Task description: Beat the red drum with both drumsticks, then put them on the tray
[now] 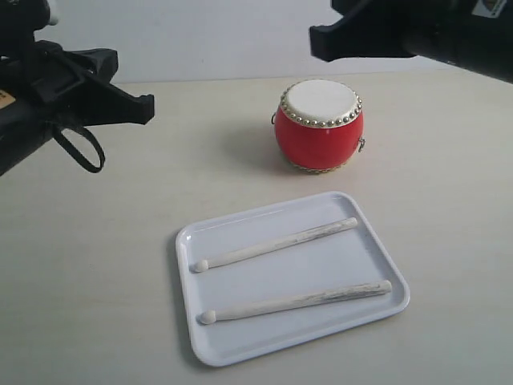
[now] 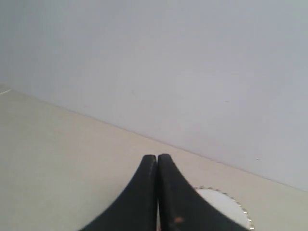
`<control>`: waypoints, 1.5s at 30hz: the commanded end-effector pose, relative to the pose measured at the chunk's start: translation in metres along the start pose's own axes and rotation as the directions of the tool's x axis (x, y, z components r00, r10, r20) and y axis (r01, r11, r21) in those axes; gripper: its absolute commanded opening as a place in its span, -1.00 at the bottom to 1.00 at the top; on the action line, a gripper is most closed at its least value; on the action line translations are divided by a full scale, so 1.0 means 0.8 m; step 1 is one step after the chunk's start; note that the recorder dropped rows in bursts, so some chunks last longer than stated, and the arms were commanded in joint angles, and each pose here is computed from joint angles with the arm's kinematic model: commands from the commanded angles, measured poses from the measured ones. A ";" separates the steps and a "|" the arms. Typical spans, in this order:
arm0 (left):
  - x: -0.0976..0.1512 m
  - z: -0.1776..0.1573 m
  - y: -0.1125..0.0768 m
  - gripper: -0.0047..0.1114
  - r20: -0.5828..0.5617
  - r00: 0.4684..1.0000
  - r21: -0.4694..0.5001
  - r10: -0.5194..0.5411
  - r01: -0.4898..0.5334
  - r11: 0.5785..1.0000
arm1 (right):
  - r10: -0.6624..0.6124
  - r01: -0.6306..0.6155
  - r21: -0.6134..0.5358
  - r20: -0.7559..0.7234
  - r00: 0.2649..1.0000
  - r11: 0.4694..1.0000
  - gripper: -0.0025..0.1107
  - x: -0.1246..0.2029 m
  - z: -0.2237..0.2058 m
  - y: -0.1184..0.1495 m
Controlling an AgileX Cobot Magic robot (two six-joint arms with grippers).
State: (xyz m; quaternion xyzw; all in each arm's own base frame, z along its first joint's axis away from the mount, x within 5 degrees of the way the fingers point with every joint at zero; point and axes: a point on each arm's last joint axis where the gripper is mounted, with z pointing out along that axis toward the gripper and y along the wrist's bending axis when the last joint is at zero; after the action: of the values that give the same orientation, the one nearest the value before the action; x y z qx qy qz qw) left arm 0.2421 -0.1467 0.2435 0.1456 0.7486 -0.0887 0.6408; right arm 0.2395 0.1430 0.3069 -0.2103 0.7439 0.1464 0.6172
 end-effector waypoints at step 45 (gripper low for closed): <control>0.020 -0.024 0.001 -0.92 -0.236 0.921 0.261 0.311 -0.249 0.933 | 0.158 -0.172 0.169 0.091 0.983 0.971 -0.96 0.015 0.019 -0.050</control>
State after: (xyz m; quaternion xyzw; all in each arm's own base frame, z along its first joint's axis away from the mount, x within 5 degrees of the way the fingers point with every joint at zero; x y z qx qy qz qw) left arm 0.2263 -0.1469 0.2258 0.3194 0.7827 -0.0702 0.5295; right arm 0.2701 0.1160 0.2955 -0.0905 0.7455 0.1412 0.6450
